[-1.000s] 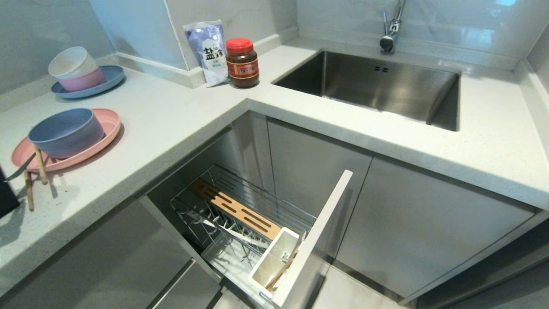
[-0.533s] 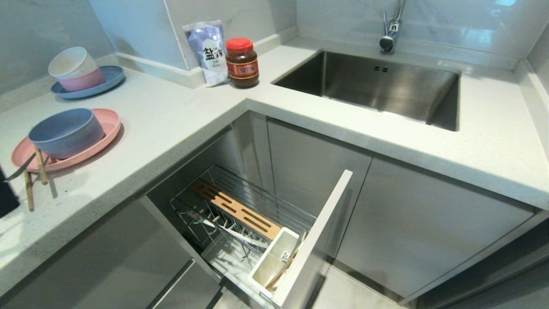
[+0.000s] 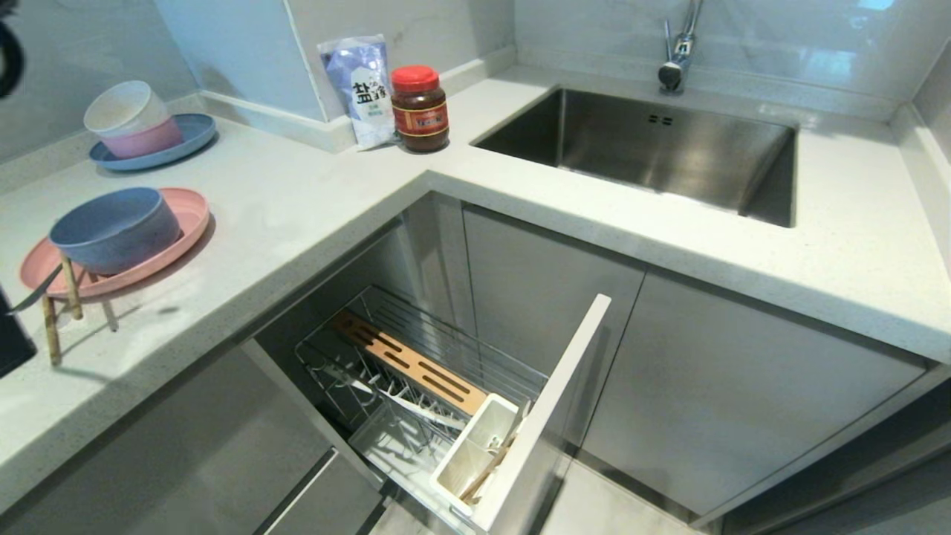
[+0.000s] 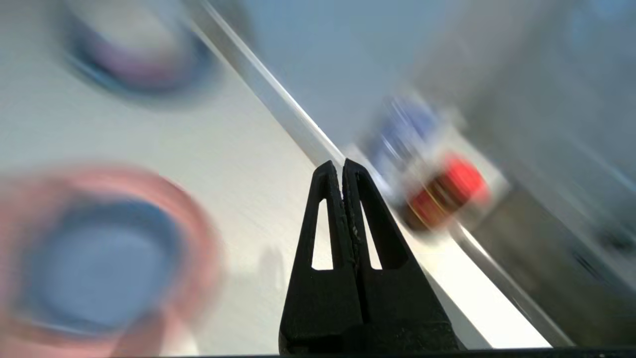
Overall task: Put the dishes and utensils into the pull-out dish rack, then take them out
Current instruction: Close the cupboard
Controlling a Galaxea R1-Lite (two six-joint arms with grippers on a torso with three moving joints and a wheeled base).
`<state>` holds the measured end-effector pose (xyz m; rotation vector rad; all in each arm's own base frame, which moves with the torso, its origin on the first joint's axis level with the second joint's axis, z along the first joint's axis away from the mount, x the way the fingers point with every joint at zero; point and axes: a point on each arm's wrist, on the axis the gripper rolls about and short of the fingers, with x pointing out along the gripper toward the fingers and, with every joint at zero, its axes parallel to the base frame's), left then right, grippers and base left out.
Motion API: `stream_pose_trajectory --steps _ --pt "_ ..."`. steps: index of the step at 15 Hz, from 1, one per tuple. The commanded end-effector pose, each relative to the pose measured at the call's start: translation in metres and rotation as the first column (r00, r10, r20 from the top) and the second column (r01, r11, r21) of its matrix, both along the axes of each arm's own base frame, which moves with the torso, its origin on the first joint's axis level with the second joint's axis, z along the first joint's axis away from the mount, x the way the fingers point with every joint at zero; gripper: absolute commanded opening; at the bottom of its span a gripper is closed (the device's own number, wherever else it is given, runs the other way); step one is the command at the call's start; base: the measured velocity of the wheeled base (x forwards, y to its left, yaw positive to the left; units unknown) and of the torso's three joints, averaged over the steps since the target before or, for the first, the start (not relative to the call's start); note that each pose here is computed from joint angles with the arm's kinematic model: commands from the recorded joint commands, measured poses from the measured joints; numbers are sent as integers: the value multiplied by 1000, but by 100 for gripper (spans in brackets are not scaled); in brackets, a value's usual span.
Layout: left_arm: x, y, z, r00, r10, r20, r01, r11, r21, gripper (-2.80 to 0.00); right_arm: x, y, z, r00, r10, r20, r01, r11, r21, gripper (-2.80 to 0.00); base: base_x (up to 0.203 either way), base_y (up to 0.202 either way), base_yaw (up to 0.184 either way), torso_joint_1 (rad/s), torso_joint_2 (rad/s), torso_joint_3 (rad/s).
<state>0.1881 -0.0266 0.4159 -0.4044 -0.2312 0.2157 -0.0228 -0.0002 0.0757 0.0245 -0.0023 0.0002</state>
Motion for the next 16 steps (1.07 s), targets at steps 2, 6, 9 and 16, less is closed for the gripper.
stream_pose_trajectory --steps 2,6,9,16 --pt "40 -89 -36 945 -275 -174 275 961 -26 -280 0 0 0 1000 0 3 0 1000 0 -280 0 0 0 0 0 0" --pt "42 -179 -92 844 -393 -366 431 902 25 -280 0 0 0 1000 0 3 0 1000 0 -280 0 0 0 0 0 0" --pt "41 -211 -129 765 -396 -508 496 866 71 -280 0 0 0 1000 0 4 0 1000 0 -280 0 0 0 0 0 0" --pt "-5 -278 -181 598 -501 -625 676 735 58 -280 0 0 -1 1000 0 2 0 1000 0 -280 0 0 0 0 0 0"
